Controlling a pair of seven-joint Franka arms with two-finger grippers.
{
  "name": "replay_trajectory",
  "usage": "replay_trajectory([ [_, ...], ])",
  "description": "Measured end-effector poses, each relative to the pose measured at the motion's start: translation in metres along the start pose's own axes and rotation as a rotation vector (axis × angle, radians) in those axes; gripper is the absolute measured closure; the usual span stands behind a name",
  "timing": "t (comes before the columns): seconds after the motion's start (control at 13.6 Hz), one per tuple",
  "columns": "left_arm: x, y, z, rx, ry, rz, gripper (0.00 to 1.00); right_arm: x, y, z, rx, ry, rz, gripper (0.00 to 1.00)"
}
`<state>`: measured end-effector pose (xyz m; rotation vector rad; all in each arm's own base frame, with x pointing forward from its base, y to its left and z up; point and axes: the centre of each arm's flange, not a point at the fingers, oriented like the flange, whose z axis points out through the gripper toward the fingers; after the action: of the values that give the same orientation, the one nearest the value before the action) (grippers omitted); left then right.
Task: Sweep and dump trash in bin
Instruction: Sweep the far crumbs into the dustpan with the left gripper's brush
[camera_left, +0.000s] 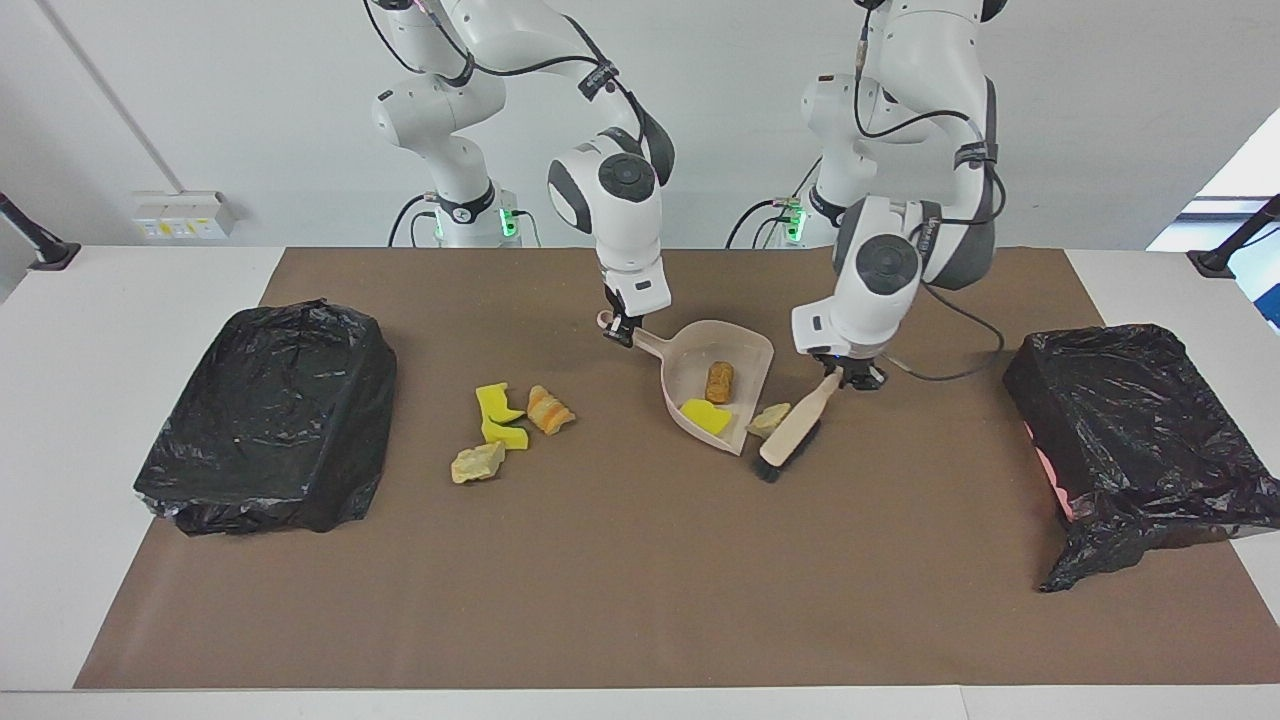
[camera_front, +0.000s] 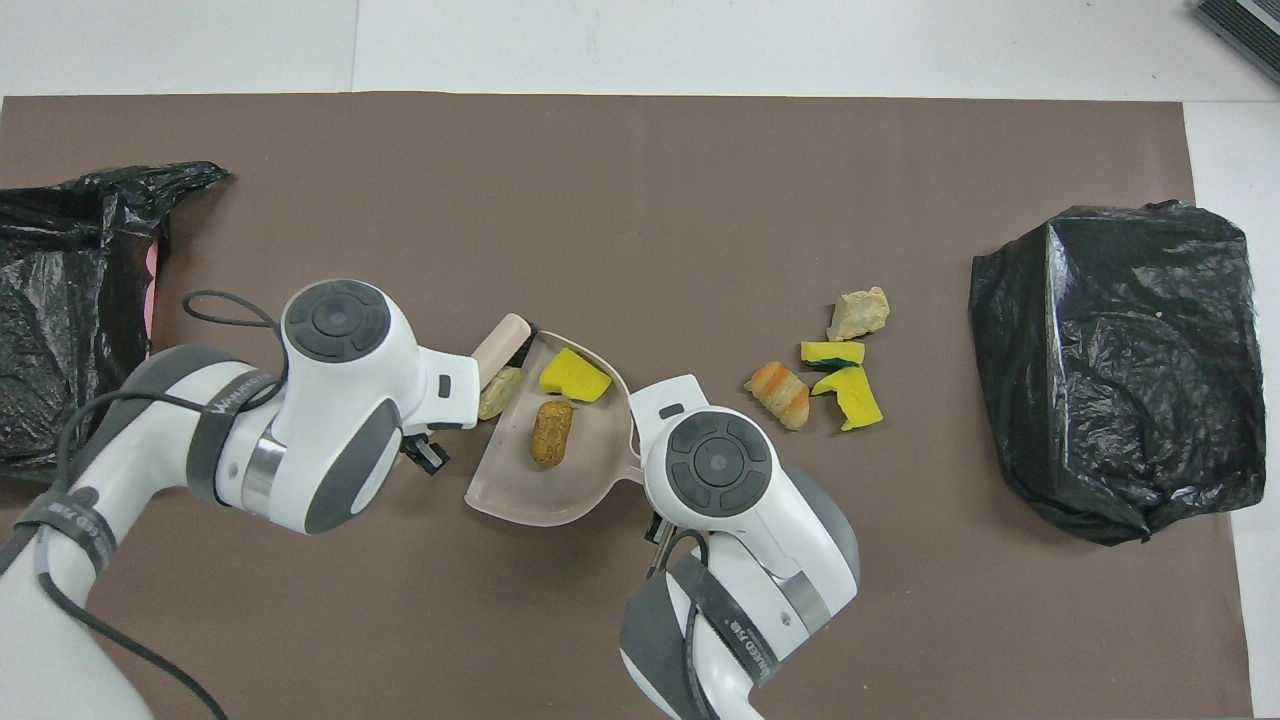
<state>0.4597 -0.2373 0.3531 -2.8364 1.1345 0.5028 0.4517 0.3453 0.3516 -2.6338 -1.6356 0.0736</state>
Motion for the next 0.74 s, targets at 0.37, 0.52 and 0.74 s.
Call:
replay_trajectory([
  [0.37,-0.022,0.008,-0.023,-0.062,-0.019,-0.286,0.74,0.0,0.0,0.0,0.0,0.0,0.0,0.68],
  [0.52,-0.029,0.009,-0.035,-0.06,-0.002,-0.416,0.74,0.0,0.001,-0.001,-0.001,0.001,0.003,0.68],
  [0.74,-0.039,0.016,-0.05,-0.059,0.011,-0.536,0.74,-0.001,0.009,-0.005,-0.006,0.011,0.02,0.68],
])
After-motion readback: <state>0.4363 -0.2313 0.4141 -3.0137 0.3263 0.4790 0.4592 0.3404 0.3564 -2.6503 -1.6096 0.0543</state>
